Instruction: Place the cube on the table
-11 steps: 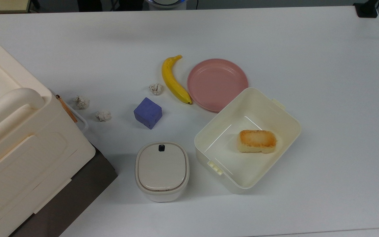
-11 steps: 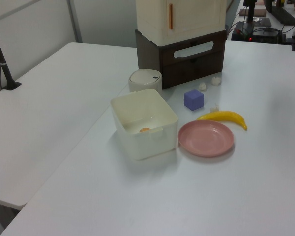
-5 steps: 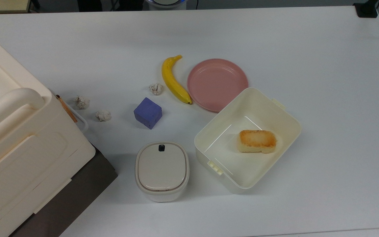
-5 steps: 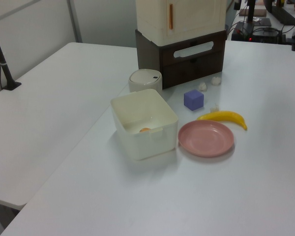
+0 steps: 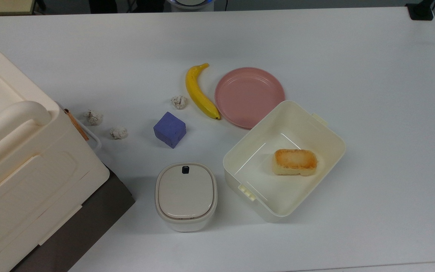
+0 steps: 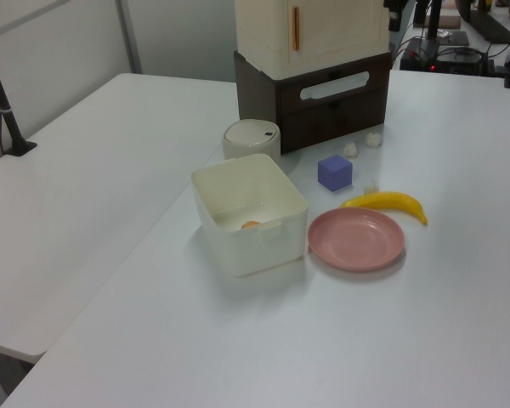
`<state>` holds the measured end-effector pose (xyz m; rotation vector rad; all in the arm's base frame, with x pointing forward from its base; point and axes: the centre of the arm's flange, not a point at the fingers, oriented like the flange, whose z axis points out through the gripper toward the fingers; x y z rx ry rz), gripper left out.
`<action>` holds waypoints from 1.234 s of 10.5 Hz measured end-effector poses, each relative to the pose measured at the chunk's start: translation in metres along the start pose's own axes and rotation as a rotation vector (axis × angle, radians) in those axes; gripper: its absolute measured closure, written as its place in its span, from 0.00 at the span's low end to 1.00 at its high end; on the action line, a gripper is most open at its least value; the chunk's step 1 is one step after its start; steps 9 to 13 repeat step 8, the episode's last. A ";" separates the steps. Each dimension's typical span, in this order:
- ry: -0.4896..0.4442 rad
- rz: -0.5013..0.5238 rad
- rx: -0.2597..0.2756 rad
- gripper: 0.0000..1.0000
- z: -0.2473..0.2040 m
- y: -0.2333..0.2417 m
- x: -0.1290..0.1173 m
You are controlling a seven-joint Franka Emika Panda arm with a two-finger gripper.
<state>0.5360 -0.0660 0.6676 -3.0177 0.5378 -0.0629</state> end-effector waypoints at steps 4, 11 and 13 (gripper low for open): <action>0.109 -0.077 0.018 0.00 0.009 0.000 0.019; 0.106 -0.072 0.016 0.00 0.011 0.005 0.021; 0.106 -0.072 0.016 0.00 0.011 0.005 0.021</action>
